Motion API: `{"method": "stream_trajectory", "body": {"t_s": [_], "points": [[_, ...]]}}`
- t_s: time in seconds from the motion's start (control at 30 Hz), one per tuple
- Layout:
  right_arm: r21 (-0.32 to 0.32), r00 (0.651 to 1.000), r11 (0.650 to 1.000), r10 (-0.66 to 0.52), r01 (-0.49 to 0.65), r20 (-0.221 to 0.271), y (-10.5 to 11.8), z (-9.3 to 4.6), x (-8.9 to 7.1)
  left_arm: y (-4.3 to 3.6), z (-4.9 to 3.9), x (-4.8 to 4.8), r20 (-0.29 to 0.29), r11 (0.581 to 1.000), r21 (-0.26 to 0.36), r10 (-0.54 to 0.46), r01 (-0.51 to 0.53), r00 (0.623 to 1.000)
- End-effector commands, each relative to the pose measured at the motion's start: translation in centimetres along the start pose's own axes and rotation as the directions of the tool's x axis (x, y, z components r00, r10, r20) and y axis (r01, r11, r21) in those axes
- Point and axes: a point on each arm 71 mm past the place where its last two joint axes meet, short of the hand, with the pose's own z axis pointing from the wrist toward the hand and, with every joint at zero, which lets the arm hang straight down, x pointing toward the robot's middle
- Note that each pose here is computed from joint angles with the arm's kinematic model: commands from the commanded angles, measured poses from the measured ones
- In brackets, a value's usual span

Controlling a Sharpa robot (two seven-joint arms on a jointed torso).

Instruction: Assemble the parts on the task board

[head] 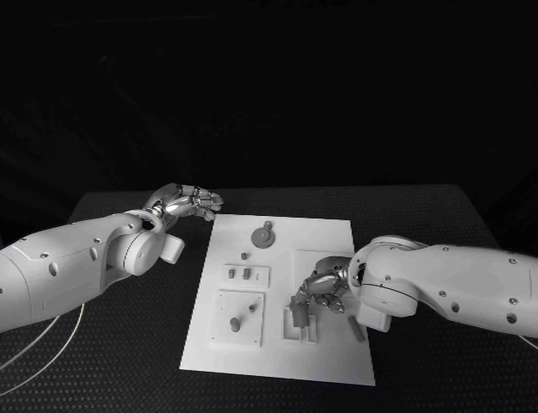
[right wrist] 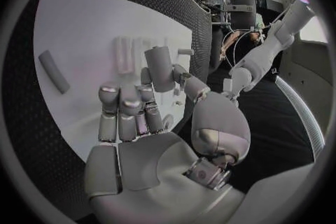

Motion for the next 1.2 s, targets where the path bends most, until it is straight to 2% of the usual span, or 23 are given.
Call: {"method": "stream_trajectory", "body": {"t_s": [0.03,0.33,0.5,0.63,1.2], "points": [[0.01,1.0,1.0,-0.003,0.003,-0.013,0.0,0.1,0.2,-0.11,0.02,0.16,-0.009,1.0,0.006,-0.006,0.006,1.0],[0.016,1.0,1.0,-0.003,0.003,-0.014,-0.1,0.5,0.6,-0.11,0.02,0.18,-0.01,1.0,0.006,-0.006,0.006,1.0],[0.019,0.999,1.0,-0.016,0.016,-0.036,-0.2,0.6,0.9,-0.1,0.02,0.16,-0.009,1.0,0.005,-0.006,0.006,1.0],[0.021,1.0,1.0,-0.012,0.012,-0.029,-0.3,0.7,0.9,-0.09,0.02,0.16,-0.01,1.0,0.004,-0.006,0.006,1.0],[0.027,0.998,0.999,-0.031,0.033,-0.06,-0.5,1.0,1.6,-0.06,0.02,0.12,-0.009,1.0,0.003,-0.006,0.006,1.0]]}}
